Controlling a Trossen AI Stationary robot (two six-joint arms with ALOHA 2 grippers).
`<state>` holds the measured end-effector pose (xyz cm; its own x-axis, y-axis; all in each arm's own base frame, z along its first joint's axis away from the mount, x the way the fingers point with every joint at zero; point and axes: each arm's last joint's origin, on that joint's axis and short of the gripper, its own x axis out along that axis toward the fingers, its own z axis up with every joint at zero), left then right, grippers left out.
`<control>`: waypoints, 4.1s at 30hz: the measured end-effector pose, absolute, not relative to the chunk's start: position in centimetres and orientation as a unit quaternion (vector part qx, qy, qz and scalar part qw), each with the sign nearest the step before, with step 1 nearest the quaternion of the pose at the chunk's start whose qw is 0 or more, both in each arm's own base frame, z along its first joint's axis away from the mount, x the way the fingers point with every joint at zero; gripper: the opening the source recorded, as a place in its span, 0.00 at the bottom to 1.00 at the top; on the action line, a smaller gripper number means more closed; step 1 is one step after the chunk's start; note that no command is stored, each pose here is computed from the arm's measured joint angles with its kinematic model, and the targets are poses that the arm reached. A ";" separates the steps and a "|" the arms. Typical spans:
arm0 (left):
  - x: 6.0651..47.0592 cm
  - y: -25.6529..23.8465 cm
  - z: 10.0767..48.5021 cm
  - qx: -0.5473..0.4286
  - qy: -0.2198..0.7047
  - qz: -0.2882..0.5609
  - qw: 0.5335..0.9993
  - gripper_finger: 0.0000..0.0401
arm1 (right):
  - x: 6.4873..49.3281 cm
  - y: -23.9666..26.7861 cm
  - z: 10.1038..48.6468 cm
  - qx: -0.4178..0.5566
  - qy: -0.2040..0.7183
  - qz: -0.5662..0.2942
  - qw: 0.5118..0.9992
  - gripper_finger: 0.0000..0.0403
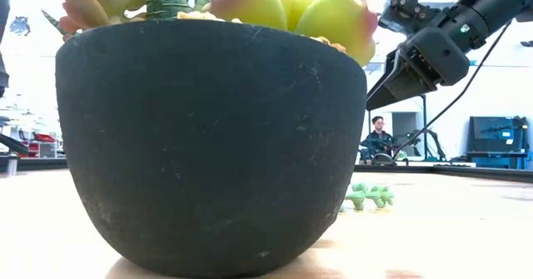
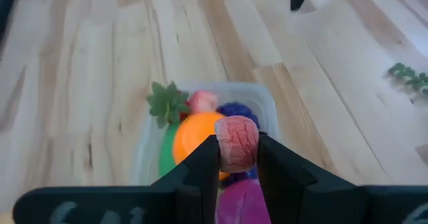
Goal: Pick and placing Produce into tupperware
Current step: Put the pink peach into the transparent container, then return to Home Position
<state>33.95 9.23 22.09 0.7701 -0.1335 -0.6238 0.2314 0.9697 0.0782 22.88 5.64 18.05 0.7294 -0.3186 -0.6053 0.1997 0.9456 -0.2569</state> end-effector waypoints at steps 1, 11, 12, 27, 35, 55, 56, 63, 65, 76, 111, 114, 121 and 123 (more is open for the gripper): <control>34.0 9.2 22.2 0.080 0.319 -0.099 0.939 0.20 | 22.9 5.6 18.0 -0.088 0.341 -0.140 0.925 0.74; 34.1 9.2 22.3 0.086 0.312 -0.099 0.941 0.20 | 22.9 5.7 18.1 -0.086 0.340 -0.139 0.926 0.74; 34.1 9.2 22.3 0.086 0.313 -0.100 0.941 0.20 | 22.9 5.7 18.1 -0.086 0.340 -0.139 0.926 0.74; 34.0 9.4 22.1 0.092 0.328 -0.075 0.937 0.41 | 22.9 5.7 18.1 -0.086 0.340 -0.138 0.926 0.74; 34.0 9.4 22.2 0.090 0.328 -0.074 0.938 0.43 | 22.9 5.7 18.1 -0.085 0.340 -0.138 0.926 0.74; 34.0 9.6 22.2 0.104 0.342 -0.020 0.934 0.43 | 22.9 5.6 18.1 -0.086 0.339 -0.141 0.926 0.74; 34.0 9.7 22.1 0.097 0.349 0.000 0.932 0.43 | 22.9 5.6 18.1 -0.084 0.339 -0.142 0.926 0.74; 33.0 10.4 22.0 0.115 0.409 0.144 0.894 0.43 | 22.8 4.9 18.0 -0.194 0.360 -0.149 0.900 0.74; 32.8 10.3 22.5 0.124 0.408 0.149 0.892 0.43 | 22.8 4.4 18.1 -0.223 0.361 -0.176 0.888 0.74; 30.3 7.9 29.0 0.129 0.280 0.035 0.951 0.43 | 22.7 2.9 18.1 -0.165 0.339 -0.295 0.878 0.74; 10.8 2.4 24.1 0.113 -0.066 -0.038 0.991 0.43 | 14.2 0.2 20.2 -0.047 0.028 -0.077 0.996 0.74; 10.6 2.3 23.1 0.108 -0.078 -0.037 0.990 0.43 | 14.0 -0.1 20.0 -0.043 0.025 -0.085 0.995 0.74; 10.4 2.2 20.5 0.085 -0.139 -0.037 0.986 0.43 | 13.9 -0.4 20.6 -0.026 -0.004 -0.093 0.995 0.74; 10.4 2.0 19.8 0.075 -0.149 -0.037 0.985 0.43 | 14.0 -0.3 20.6 -0.025 -0.008 -0.082 0.996 0.74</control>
